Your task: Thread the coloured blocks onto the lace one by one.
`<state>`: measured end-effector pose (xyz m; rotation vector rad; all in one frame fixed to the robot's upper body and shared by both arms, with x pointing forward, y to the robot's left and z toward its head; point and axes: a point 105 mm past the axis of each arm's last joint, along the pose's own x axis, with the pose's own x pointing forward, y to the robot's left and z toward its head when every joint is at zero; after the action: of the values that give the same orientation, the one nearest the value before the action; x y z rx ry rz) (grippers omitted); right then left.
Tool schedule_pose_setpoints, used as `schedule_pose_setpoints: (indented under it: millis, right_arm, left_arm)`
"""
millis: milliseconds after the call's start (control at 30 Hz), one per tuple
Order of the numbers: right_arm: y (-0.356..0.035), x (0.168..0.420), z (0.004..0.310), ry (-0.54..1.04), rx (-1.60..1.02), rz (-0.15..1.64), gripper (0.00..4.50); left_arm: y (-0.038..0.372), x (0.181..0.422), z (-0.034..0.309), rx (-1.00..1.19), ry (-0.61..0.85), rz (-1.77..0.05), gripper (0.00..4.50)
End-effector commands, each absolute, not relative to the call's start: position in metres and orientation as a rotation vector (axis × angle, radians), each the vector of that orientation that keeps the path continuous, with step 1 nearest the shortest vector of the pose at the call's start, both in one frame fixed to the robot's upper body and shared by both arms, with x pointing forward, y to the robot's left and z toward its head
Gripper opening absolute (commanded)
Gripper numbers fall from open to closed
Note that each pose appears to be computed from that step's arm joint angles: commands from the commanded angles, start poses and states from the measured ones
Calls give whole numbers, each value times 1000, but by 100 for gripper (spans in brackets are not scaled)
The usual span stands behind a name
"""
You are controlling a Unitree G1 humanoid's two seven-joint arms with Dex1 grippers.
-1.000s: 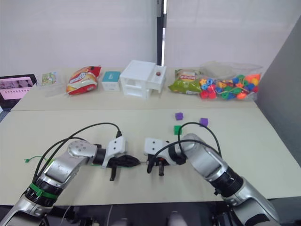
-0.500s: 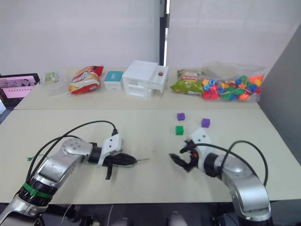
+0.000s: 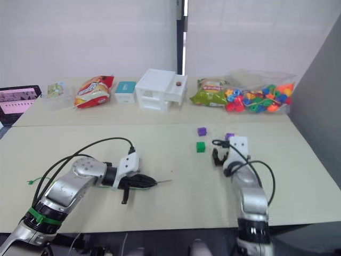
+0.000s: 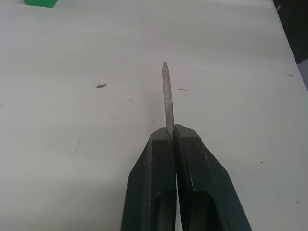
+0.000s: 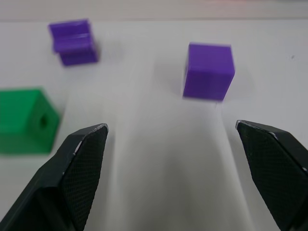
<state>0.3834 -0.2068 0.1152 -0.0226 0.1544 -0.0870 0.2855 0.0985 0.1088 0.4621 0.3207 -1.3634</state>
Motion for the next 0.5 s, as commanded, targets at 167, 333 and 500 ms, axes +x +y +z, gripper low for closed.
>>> schedule_pose_setpoints:
  millis: [167,333,500]
  right_arm:
    - [-222,424,121,88,32,-156,448]
    - [-222,431,124,61,62,-162,330]
    - [-215,430,124,48,72,-141,165]
  left_arm:
    - [95,285,117,466,276,-1359,0]
    - [96,285,117,466,276,-1351,0]
    - [96,286,117,466,275,-1350,0]
